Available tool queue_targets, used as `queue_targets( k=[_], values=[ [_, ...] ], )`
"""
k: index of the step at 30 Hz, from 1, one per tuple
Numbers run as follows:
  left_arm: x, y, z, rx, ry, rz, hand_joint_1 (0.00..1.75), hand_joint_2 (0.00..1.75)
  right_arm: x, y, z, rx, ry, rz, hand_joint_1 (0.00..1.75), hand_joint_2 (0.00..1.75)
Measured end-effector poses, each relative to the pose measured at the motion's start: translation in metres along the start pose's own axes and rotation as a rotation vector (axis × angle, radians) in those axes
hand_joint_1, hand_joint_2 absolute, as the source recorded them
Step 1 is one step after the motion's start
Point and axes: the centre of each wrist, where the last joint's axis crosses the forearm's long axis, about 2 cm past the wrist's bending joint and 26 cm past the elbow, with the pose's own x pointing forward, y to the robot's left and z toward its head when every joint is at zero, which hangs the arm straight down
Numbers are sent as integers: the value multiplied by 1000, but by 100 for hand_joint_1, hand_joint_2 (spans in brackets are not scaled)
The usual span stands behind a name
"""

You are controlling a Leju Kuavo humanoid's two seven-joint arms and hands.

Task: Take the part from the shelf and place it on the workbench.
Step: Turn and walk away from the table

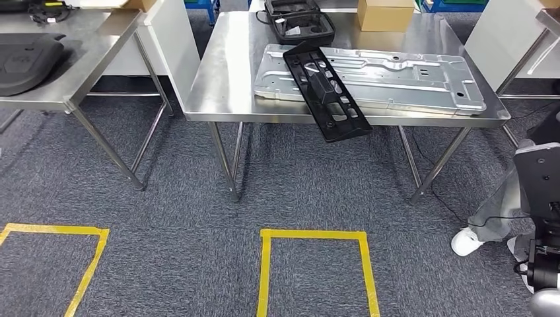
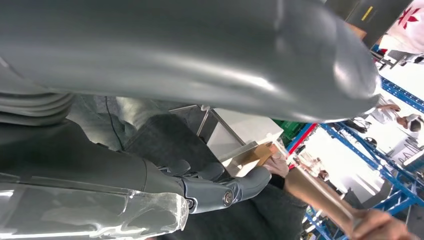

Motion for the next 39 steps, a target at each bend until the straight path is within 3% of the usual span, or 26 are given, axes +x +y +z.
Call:
queue_targets(
  k=[39],
  values=[
    [9,0,-5,-10,-16,-18,0,175,4,2,-3,-13,-20,-8,0,0]
  ],
)
